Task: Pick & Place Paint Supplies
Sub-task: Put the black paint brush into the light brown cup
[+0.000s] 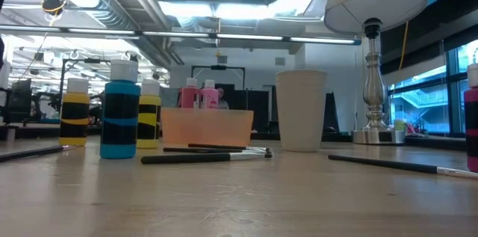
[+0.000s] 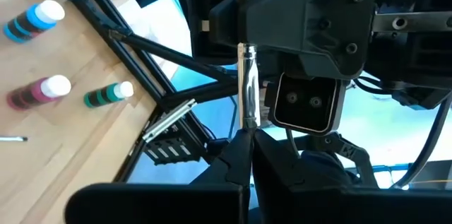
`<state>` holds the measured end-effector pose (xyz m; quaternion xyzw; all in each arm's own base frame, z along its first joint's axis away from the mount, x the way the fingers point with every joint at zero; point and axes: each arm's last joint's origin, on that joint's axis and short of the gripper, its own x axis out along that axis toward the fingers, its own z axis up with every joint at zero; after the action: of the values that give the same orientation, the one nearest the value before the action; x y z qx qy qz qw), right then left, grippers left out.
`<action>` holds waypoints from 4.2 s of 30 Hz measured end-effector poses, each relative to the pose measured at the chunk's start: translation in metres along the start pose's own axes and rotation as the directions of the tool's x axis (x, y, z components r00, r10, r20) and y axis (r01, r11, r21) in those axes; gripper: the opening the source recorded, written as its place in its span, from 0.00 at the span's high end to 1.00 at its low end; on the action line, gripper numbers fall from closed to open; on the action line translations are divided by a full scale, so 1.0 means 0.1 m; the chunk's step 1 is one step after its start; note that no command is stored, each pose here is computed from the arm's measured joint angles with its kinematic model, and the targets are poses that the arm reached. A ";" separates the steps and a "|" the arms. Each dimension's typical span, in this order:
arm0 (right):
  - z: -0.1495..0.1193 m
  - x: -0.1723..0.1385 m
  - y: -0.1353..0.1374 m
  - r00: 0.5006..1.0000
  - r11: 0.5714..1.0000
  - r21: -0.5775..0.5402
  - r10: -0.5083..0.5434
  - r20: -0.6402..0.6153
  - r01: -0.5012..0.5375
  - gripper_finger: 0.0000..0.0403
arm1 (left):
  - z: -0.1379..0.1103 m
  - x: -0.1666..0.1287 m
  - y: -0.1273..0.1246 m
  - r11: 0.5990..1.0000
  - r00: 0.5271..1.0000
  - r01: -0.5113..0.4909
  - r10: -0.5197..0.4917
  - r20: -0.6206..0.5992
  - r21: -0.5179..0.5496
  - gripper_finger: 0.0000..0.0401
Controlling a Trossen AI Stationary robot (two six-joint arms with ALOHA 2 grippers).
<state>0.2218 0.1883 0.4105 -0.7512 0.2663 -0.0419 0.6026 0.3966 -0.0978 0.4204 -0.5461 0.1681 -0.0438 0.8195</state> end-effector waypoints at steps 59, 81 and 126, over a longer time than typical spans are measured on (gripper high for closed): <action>-1.04 -0.46 -1.20 0.637 -0.008 0.824 -0.639 0.431 -0.566 0.93 | 0.19 -1.74 -0.38 0.640 0.924 -0.377 0.209 0.320 0.670 0.60; -1.37 0.48 -1.06 0.649 0.096 0.769 -0.476 0.593 -0.632 0.94 | -0.12 -1.85 -0.46 0.545 0.904 -0.427 0.238 0.355 0.722 0.60; -1.91 0.83 0.19 0.707 -0.096 0.722 -0.326 0.627 -0.685 0.94 | 0.10 -1.84 -0.33 0.389 0.918 -0.375 0.283 0.278 0.841 0.60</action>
<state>0.2128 -0.0201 0.4227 0.0314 0.0293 0.1399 0.9892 0.2307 -0.0556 0.4955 -0.0005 0.1889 0.0632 0.9800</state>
